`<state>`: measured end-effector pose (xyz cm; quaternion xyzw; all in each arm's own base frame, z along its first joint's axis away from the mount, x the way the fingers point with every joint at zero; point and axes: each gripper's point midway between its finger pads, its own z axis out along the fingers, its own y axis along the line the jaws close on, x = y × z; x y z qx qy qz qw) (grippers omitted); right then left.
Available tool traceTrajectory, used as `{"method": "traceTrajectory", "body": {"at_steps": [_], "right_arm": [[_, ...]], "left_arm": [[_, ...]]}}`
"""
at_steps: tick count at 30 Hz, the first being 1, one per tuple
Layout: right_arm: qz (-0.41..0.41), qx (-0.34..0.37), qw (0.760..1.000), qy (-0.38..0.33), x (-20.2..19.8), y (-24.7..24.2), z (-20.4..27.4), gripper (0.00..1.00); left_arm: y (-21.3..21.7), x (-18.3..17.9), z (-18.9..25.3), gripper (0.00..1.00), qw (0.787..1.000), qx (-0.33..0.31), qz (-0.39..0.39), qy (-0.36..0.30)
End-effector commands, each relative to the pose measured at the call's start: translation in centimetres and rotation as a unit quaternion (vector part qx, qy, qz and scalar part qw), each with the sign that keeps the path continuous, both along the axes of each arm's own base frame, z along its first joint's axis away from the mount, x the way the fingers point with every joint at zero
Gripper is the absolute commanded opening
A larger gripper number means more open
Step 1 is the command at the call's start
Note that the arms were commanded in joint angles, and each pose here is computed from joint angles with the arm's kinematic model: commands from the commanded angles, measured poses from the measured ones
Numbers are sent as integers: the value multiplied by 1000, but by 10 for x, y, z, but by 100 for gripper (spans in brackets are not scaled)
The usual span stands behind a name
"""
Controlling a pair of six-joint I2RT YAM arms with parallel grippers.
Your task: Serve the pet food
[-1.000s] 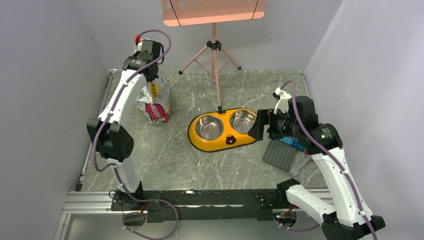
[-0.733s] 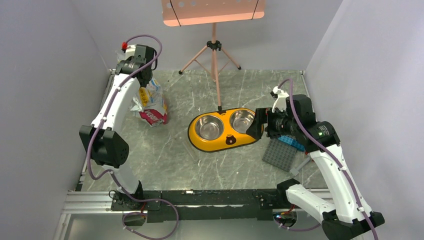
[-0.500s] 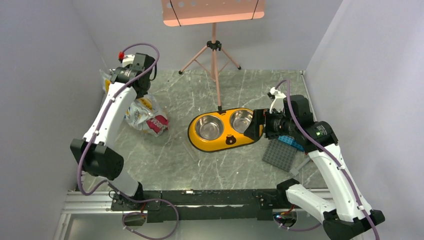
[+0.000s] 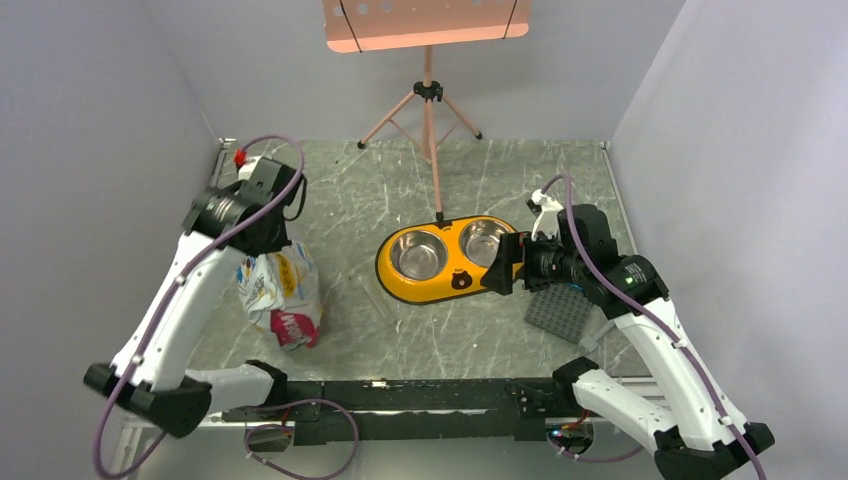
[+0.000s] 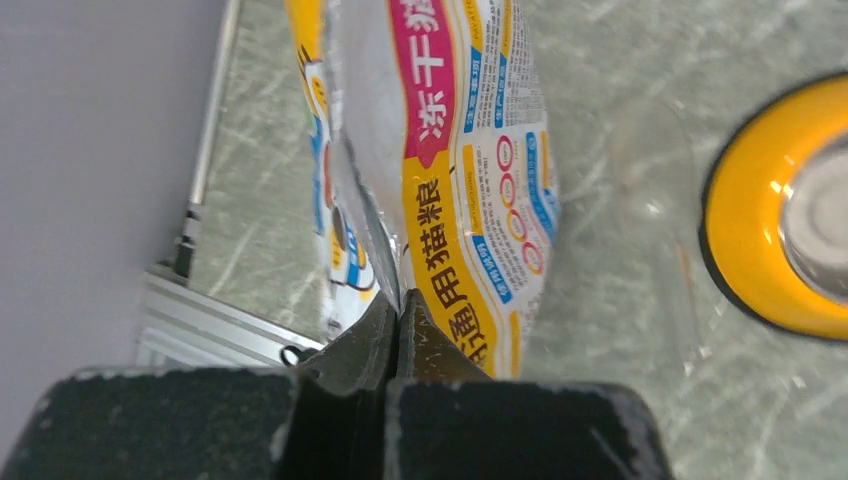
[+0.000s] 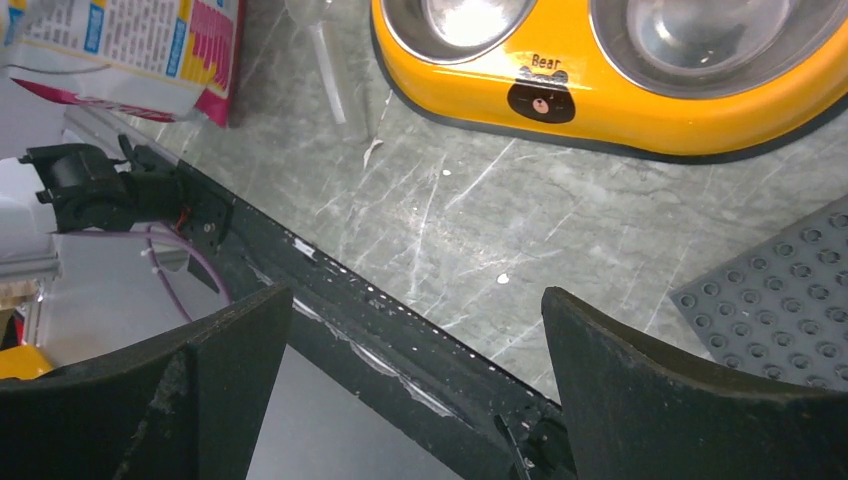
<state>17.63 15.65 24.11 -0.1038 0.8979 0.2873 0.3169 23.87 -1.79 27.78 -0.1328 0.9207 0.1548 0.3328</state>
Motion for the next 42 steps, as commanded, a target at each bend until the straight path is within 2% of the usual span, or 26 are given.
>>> {"method": "traceTrajectory", "body": {"at_steps": [1,5,9,18,23,25,29,32,34,37,38,42], "right_arm": [[7,42,999,-27,1,14,17,100],[16,52,998,-18,0,25,13,100],[26,70,997,-13,1,44,16,100],[94,110,989,-31,-14,132,47,100],[127,122,984,-21,-30,198,61,99],[143,127,981,-36,-39,218,69,99],[155,123,978,-73,-45,236,82,99],[149,109,979,-87,-41,240,77,96],[150,95,980,-91,-39,245,73,88],[132,42,986,-97,-28,246,54,72],[130,29,986,-99,-26,245,49,66],[144,10,983,-110,-23,246,38,55]], "left_arm": [[-41,5,38,0,979,-137,-84,-123],[-89,-2,20,0,950,-268,-107,-116],[-129,-4,26,0,919,-356,-128,-109],[-176,-2,70,0,870,-450,-155,-126],[-196,-4,80,0,828,-526,-148,-128],[-195,-1,89,0,828,-523,-149,-138],[-184,1,92,0,853,-484,-139,-134],[-184,-4,89,0,851,-492,-137,-127],[-183,-8,81,0,849,-497,-132,-122],[-171,-13,81,0,858,-482,-121,-131],[-167,-15,83,2,860,-476,-126,-135],[-143,-15,90,30,877,-433,-117,-172]]}}
